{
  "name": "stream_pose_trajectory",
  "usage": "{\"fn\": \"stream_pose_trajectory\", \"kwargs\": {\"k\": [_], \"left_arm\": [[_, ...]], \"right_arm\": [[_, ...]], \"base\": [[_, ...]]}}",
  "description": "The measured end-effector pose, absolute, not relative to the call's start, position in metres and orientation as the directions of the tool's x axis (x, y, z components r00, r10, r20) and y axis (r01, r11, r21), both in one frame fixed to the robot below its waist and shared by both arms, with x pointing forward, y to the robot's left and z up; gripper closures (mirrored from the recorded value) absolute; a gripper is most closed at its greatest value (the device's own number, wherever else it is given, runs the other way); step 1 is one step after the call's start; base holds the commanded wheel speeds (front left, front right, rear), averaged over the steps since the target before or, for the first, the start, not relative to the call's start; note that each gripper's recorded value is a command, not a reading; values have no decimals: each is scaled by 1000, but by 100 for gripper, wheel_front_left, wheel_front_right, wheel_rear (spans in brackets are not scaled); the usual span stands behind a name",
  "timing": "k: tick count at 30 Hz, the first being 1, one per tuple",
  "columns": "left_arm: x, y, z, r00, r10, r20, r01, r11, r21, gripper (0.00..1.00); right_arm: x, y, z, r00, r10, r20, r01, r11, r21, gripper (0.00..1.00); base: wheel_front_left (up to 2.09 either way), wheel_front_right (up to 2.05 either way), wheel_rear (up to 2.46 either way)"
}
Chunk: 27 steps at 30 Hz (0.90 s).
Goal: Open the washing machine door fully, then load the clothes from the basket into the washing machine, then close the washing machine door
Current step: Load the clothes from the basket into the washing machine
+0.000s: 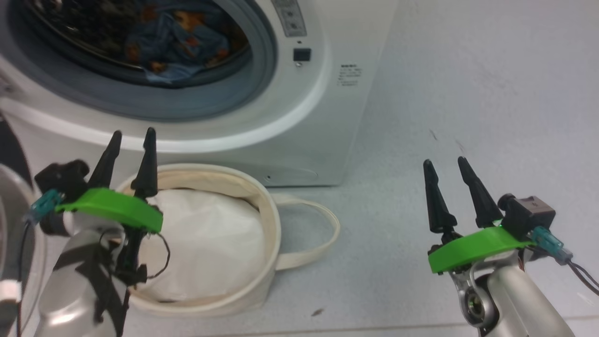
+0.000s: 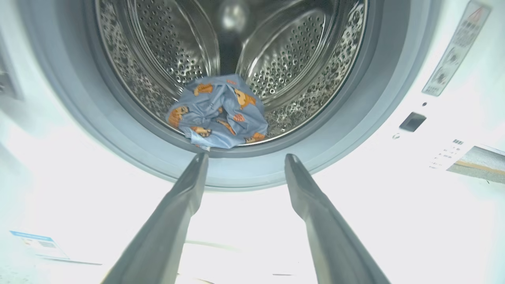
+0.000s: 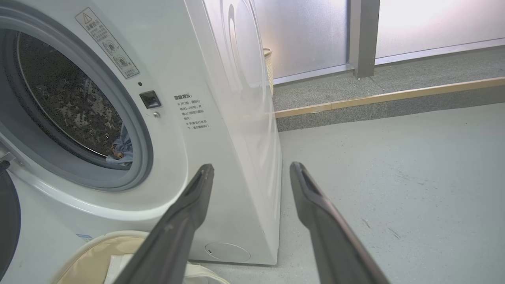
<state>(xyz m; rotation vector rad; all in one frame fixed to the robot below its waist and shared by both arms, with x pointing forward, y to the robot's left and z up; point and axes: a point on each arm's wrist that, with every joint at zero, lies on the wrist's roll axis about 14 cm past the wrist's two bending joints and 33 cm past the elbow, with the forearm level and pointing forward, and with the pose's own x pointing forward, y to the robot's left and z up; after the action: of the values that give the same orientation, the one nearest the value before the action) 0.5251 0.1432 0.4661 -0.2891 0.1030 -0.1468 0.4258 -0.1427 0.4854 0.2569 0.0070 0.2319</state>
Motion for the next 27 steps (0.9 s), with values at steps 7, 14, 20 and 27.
{"fn": "stream_pose_trajectory", "kwargs": {"k": [7, 14, 20, 27], "left_arm": [[474, 181, 491, 996, -83, -10, 76, 944, -321, 0], [439, 212, 498, 1000, 1, 12, 3, 943, -333, 0], [429, 231, 510, 998, 51, 48, -33, 947, -320, 0], [425, 235, 513, 996, 63, 58, -41, 948, -315, 0]], "right_arm": [[414, -130, 510, 960, 267, 84, -280, 931, 236, 0], [403, -129, 518, 957, 273, 100, -290, 928, 235, 0], [400, -135, 517, 962, 258, 92, -273, 934, 231, 0], [399, -138, 515, 964, 250, 87, -264, 936, 232, 0]], "base": [[0, 0, 0], [0, 0, 0], [0, 0, 0], [0, 0, 0]]}}
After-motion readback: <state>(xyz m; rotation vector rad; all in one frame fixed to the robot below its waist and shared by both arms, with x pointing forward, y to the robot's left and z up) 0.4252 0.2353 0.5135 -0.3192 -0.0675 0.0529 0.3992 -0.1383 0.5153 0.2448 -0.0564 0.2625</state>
